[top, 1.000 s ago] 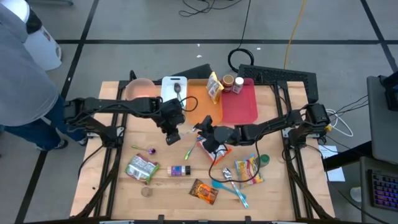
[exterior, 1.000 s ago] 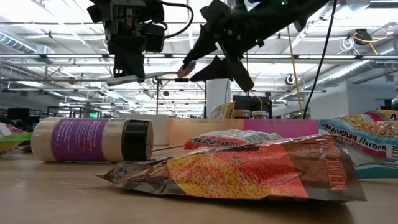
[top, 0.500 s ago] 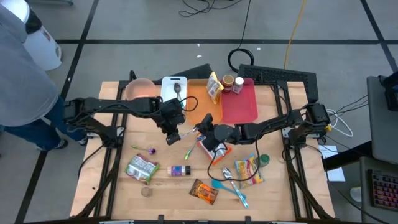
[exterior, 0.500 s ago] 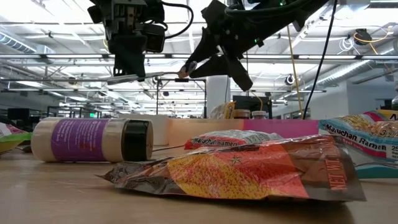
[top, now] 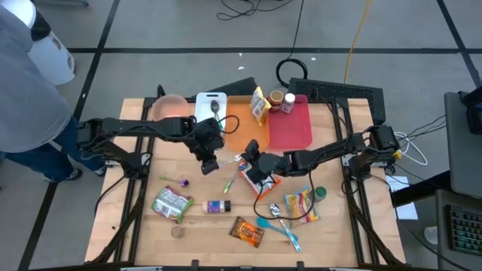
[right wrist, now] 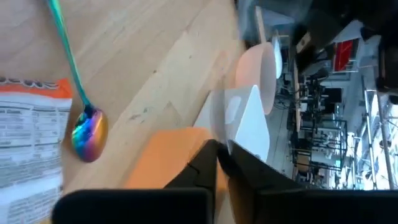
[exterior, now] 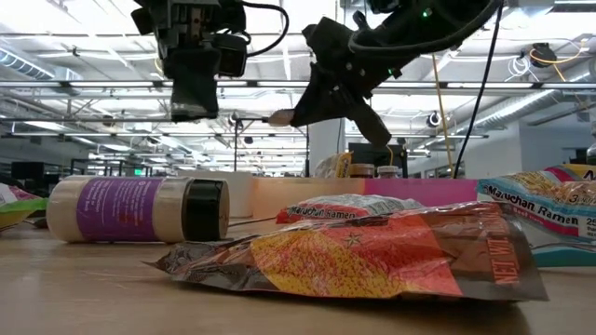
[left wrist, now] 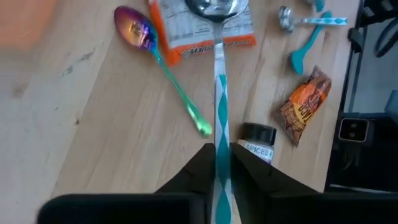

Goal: Pick & Place Food Item
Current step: Put the top blue patterned spoon into the white bin

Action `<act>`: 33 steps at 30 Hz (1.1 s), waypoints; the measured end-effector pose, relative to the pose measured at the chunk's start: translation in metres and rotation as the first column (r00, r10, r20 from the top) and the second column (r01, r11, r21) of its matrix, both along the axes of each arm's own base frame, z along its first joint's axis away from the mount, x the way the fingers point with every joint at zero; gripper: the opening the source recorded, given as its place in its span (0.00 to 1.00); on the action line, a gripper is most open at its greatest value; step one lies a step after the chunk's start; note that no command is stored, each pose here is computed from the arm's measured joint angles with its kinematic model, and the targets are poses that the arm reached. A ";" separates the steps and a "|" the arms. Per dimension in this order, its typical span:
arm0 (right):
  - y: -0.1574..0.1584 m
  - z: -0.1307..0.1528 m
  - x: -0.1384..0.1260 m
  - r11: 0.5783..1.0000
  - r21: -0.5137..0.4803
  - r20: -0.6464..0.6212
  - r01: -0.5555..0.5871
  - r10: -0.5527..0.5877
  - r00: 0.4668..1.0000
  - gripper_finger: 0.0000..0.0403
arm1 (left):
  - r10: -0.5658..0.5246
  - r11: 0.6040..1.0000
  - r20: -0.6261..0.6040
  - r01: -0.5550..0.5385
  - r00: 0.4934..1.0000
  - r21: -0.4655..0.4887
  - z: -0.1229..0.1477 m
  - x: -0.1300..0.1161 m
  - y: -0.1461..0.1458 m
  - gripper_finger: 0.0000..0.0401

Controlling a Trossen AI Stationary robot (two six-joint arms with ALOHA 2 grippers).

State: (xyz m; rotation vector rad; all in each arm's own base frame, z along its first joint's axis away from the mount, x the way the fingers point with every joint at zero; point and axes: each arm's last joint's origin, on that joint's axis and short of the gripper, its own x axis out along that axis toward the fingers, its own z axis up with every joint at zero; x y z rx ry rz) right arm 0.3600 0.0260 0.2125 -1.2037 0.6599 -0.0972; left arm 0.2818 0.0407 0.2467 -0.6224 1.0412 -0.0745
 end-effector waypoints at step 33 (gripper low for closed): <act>-0.005 -0.023 -0.013 0.940 0.305 0.094 0.156 -0.192 0.977 0.00 | -0.388 0.810 0.380 0.114 0.840 0.575 0.131 -0.008 0.017 0.60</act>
